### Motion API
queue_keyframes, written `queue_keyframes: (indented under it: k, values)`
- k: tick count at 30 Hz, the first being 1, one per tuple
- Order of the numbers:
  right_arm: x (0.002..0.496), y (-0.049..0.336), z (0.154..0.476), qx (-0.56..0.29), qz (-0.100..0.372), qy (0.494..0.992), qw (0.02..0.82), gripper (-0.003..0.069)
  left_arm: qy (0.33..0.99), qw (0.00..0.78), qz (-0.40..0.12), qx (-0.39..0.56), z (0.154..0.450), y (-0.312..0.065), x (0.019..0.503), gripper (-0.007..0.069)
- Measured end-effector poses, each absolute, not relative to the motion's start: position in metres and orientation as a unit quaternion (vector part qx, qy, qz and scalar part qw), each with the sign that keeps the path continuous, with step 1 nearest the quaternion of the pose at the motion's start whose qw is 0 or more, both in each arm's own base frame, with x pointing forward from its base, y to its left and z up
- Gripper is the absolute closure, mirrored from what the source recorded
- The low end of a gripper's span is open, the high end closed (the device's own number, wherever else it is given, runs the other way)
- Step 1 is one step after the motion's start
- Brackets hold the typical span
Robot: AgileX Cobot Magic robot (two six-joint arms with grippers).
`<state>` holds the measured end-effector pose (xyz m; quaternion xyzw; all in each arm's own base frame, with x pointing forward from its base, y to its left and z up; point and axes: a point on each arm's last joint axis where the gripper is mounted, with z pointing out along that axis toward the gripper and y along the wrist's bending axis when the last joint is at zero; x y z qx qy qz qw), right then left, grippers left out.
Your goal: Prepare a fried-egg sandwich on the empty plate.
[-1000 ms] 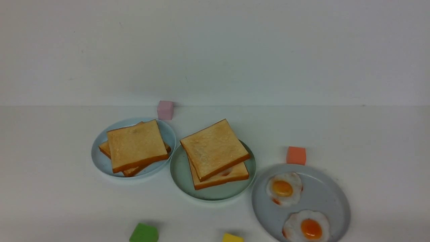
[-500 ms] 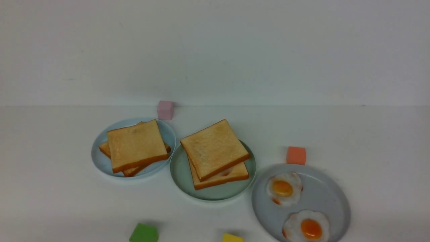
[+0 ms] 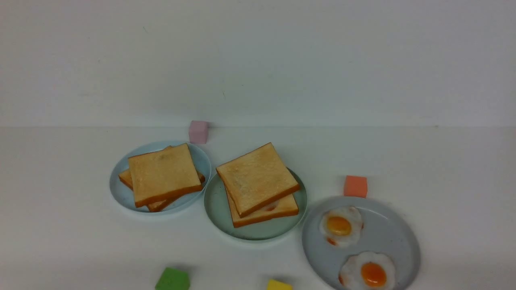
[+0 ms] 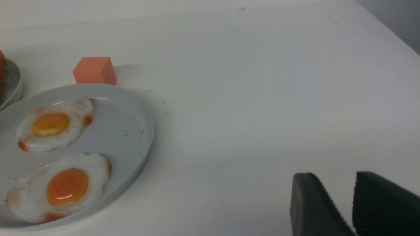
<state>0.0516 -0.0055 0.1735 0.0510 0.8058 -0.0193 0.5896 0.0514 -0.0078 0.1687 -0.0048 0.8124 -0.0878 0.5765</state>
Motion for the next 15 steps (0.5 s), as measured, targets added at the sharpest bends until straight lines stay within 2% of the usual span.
queue_keyframes:
  k: [15]
  values:
    - [0.0516,-0.0055,0.1732,0.051,-0.019,0.806,0.589,0.0421,0.812,0.576,-0.088,-0.005,0.1687,-0.0078,0.0514,0.0475]
